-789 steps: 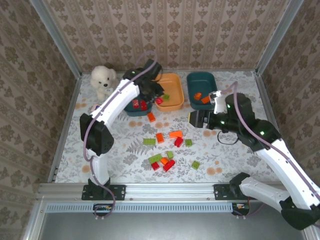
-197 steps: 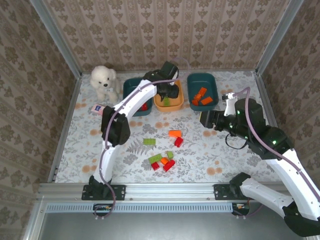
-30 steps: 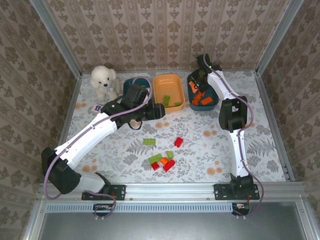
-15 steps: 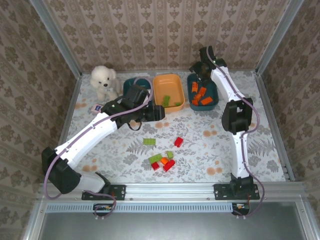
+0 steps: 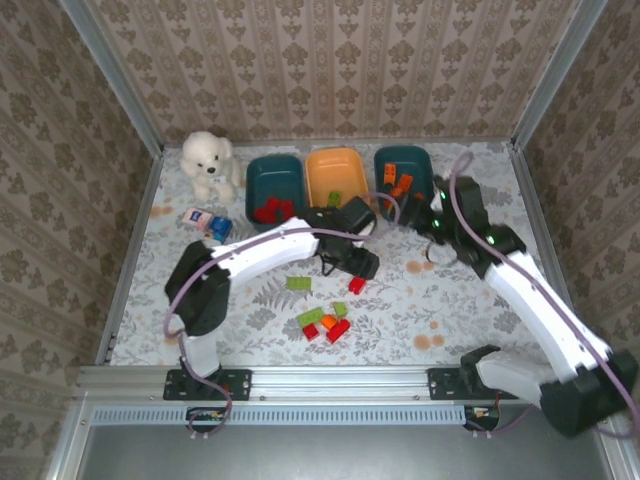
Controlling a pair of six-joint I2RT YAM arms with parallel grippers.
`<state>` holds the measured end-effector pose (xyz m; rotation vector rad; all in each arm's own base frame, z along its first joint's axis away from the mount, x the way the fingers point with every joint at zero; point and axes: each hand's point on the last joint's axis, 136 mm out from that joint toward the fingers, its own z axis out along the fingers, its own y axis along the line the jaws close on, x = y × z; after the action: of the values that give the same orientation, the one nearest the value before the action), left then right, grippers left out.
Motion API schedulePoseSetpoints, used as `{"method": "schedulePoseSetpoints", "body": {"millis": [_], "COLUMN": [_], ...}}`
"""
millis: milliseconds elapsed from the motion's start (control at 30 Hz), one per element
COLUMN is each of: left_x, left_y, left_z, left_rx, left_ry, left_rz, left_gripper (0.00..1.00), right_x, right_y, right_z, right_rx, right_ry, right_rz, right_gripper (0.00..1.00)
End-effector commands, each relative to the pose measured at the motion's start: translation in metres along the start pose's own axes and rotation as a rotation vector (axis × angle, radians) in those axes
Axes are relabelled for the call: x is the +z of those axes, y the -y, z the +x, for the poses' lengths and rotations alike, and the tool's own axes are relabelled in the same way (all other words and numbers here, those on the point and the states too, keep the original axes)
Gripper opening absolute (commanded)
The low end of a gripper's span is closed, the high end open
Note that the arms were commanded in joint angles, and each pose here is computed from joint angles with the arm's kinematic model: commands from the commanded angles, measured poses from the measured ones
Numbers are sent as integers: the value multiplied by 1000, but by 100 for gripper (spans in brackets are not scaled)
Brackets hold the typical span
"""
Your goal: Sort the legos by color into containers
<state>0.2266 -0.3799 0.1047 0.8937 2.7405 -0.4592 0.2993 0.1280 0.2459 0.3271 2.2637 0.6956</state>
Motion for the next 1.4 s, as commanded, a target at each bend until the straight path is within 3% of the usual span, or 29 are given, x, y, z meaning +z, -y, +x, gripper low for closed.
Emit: {"method": "schedulePoseSetpoints", "body": {"millis": [0, 167, 333, 467, 567, 700, 867, 1133, 1367], "left_x": [15, 37, 56, 68, 72, 65, 28, -69, -85], "left_y": [-12, -18, -8, -14, -18, -17, -24, -98, -199], "left_z": [6, 15, 22, 25, 27, 22, -4, -78, -119], "left_rx": [61, 56, 93, 78, 69, 66, -1, -263, -452], "left_ry": [-52, -114, -163, -194, -202, -175, -79, 191, 303], "left_rz": [-107, -170, -172, -208, -219, -224, -219, -140, -135], "left_gripper": [73, 73, 69, 59, 46, 33, 31, 31, 31], "right_x": [-47, -106, -119, -115, -116, -115, -114, -96, -57], "right_y": [-10, -3, -1, -12, -13, -13, -22, -44, -78], "right_z": [48, 80, 80, 74, 72, 73, 72, 74, 69], "right_rx": [-84, -100, -117, -102, -102, -112, -138, -199, -345], "right_ry": [-90, -121, -107, -106, -97, -106, -123, -162, -227], "right_rz": [-159, -198, -187, -225, -228, -225, -264, -387, -394], "right_gripper": [78, 83, 83, 82, 82, 82, 82, 81, 81]}}
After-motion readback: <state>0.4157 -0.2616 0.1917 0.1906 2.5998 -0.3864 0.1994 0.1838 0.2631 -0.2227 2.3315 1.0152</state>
